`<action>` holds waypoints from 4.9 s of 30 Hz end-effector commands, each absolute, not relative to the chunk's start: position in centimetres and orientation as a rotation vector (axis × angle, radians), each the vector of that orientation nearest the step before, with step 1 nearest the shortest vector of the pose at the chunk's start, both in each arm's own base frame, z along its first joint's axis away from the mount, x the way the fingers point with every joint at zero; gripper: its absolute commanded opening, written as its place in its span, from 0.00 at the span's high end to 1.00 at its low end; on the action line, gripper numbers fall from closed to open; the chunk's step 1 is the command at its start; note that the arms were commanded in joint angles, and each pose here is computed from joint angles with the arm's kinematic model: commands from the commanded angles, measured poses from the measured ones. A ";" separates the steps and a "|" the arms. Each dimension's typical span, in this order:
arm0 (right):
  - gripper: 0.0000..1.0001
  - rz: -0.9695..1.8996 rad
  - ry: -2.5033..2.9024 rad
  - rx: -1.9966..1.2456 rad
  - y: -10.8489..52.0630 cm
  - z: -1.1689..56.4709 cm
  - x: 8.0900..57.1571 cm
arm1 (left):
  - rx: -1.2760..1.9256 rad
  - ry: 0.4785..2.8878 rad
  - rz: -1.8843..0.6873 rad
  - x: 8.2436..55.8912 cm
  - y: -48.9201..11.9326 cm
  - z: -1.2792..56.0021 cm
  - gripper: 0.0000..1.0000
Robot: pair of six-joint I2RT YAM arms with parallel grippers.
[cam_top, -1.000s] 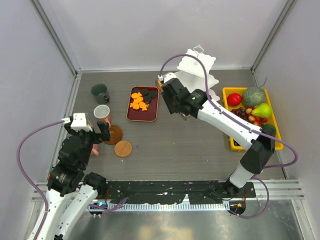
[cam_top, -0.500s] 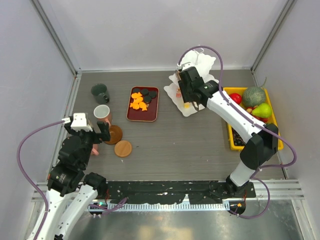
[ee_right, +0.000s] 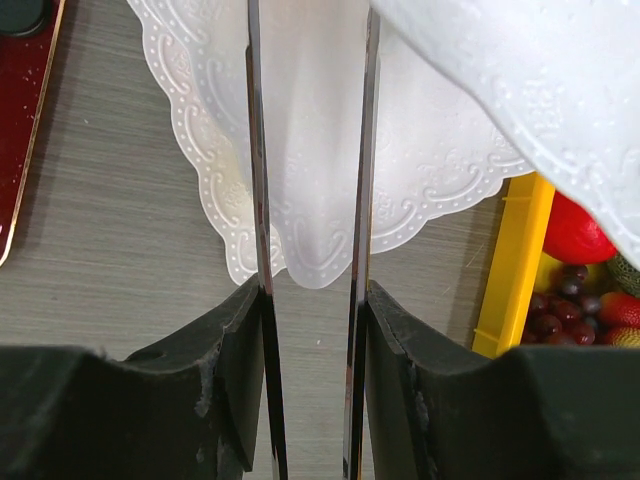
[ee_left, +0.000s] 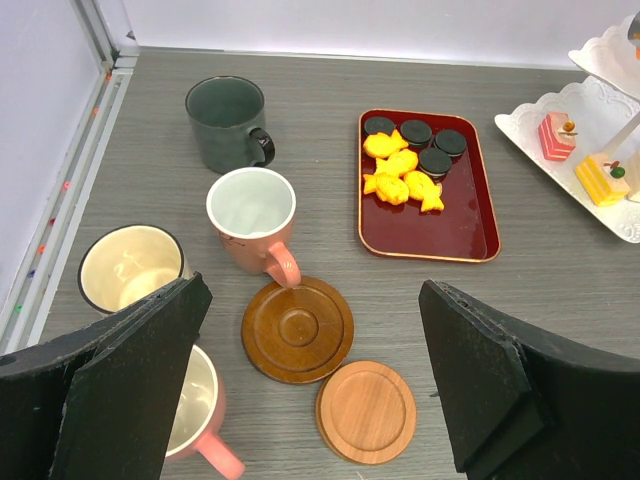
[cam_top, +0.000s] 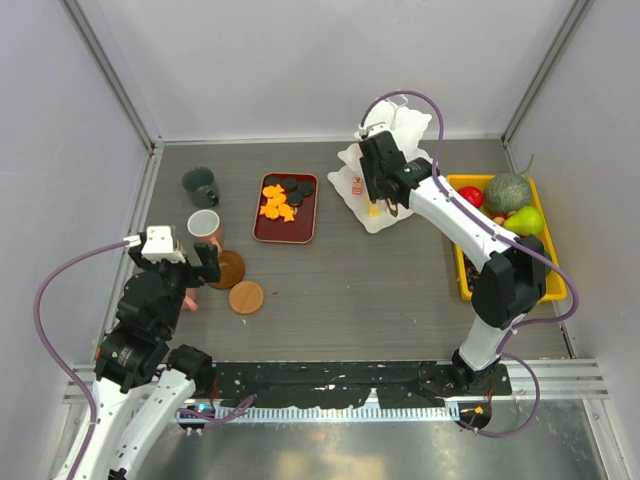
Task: Serve the afternoon tea
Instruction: Place the desert on the desert table, then pick up the desert from the tray.
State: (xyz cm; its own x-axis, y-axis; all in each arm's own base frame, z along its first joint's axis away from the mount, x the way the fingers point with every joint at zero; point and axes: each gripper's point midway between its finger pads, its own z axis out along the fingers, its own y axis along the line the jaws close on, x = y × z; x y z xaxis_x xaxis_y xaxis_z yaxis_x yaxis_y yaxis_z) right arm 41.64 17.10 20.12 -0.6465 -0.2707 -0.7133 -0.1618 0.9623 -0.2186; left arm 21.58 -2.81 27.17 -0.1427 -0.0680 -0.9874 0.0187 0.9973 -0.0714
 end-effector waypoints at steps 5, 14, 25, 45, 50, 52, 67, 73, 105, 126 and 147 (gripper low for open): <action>0.62 -0.222 2.182 -0.188 16.6 21.8 44.0 | -0.044 1.668 -0.091 21.8 -3.0 28.2 0.01; 0.60 -0.276 2.197 -0.155 16.1 19.8 44.7 | -0.045 1.668 -0.087 21.9 -2.9 28.2 0.01; 0.49 -0.217 2.185 -0.145 16.4 20.3 44.0 | -0.045 1.668 -0.087 21.9 -2.9 28.2 0.01; 0.44 -0.138 2.156 -0.179 16.6 22.5 39.7 | -0.043 1.671 -0.087 21.9 -3.0 28.1 0.01; 0.44 -0.110 2.174 -0.227 17.0 22.5 37.8 | -0.041 1.674 -0.087 21.9 -3.0 28.1 0.01; 0.45 -0.090 2.182 -0.256 17.3 22.6 37.0 | -0.041 1.674 -0.087 21.9 -3.0 28.1 0.01; 0.46 0.064 2.182 -0.506 23.3 22.2 31.6 | -0.040 1.668 -0.089 21.9 -3.0 28.3 0.01; 0.46 0.089 2.225 -0.632 27.8 18.7 31.7 | -0.041 1.671 -0.087 21.9 -3.0 28.1 0.01; 0.50 -0.013 2.321 -0.720 35.6 9.3 35.3 | -0.041 1.664 -0.091 21.8 -3.0 28.3 0.01; 0.60 -0.053 2.390 -0.781 31.7 10.7 31.8 | -0.034 1.669 -0.093 21.9 -3.1 28.2 0.01; 0.45 0.029 2.338 -0.762 34.2 13.2 33.0 | -0.039 1.664 -0.089 21.8 -3.0 28.3 0.01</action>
State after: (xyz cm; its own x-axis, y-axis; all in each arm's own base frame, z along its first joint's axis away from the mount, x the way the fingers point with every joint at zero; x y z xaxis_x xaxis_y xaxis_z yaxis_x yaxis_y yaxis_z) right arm 31.82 32.45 10.31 -0.6436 -0.5532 -0.5289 -0.5395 0.8181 -0.1993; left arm 21.58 -2.81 27.16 -0.1430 -0.0675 -0.9874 0.0187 0.9973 -0.0709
